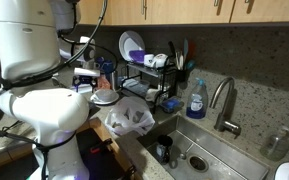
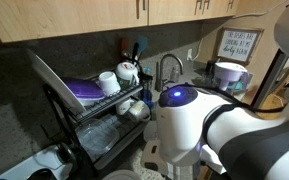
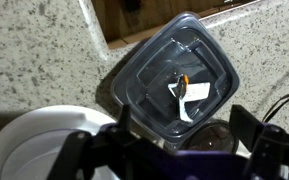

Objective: Move the black object from the black bowl to the white bowl

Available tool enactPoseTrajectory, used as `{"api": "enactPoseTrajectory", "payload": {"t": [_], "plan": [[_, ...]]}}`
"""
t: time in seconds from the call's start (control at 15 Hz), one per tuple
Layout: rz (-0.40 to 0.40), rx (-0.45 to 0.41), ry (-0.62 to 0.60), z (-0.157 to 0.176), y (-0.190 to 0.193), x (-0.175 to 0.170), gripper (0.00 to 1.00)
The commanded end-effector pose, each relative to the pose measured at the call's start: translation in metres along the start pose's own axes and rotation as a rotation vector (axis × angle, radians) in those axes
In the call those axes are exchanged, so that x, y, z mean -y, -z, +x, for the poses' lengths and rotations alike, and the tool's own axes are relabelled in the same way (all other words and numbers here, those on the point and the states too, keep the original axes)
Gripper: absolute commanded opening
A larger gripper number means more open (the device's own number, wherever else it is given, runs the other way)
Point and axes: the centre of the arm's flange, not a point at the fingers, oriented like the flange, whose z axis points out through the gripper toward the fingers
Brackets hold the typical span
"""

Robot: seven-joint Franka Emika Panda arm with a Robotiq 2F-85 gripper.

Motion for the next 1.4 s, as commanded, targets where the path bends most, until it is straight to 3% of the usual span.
{"api": "enactPoseTrajectory", "payload": {"t": [0.0, 0.53, 0.73, 0.87, 1.0, 1.33], "plan": [[0.024, -0.027, 0.06, 0.002, -0.019, 0.001, 1.0], [0.075, 0.048, 0.17, 0.008, -0.062, 0.0, 1.0], [0.085, 0.067, 0.19, 0.01, -0.069, 0.0, 0.91], [0.082, 0.077, 0.202, 0.012, -0.072, 0.0, 0.67], [0.082, 0.083, 0.215, 0.014, -0.073, -0.001, 0.57], [0.076, 0.084, 0.225, 0.017, -0.073, -0.002, 0.18]]}}
